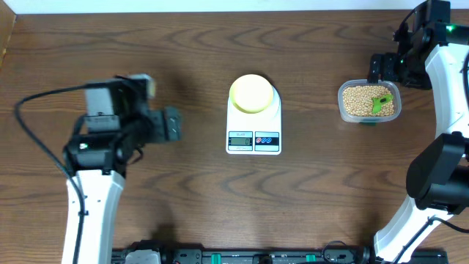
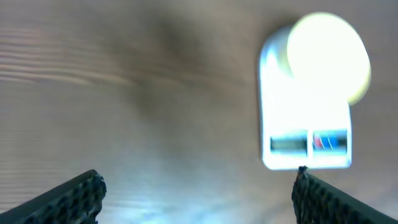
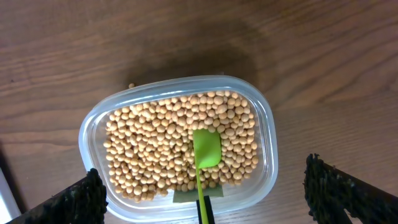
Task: Scoop item into bowl and weigh 50g on scale
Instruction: 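Move the left gripper back over the scale's display and buttons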
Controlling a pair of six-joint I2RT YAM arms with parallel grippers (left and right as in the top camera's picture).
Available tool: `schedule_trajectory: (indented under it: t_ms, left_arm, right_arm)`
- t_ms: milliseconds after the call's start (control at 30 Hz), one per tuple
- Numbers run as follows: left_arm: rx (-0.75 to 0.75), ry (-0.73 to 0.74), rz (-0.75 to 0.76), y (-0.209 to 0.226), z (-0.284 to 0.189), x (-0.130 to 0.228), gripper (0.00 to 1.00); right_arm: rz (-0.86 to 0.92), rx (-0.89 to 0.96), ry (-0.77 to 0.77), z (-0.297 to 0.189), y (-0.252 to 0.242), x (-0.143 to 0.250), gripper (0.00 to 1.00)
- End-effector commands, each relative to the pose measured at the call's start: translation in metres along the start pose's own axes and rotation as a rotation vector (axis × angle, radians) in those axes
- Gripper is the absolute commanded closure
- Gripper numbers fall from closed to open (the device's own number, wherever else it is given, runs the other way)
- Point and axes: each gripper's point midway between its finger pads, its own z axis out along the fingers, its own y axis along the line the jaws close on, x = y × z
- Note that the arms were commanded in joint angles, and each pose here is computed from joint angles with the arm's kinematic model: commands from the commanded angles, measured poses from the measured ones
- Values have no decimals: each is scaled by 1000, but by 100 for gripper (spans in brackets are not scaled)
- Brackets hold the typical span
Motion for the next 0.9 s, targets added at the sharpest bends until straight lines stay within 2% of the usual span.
schedule_trajectory:
  t_ms: [0, 133, 233, 467, 567, 667, 867]
  left_arm:
    - [74, 89, 108, -31, 12, 16, 2]
    - [114, 181, 257, -60, 32, 34, 2]
    - [90, 251, 356, -67, 53, 44, 2]
    - [92, 340, 358, -93, 88, 45, 2]
    - [106, 351, 423, -102, 96, 49, 2]
    - [69, 387, 481, -97, 97, 59, 2]
    - [49, 423, 486, -92, 98, 71, 2]
  right_arm:
    - [7, -3, -3, -1, -3, -1, 1]
    - [7, -3, -3, -1, -3, -1, 1]
    - [7, -3, -3, -1, -3, -1, 1]
    - [6, -3, -3, -1, -3, -1, 1]
    - [6, -3, -3, -1, -3, -1, 1]
    - [6, -3, -3, -1, -3, -1, 1]
    - [6, -4, -2, -1, -3, -1, 1]
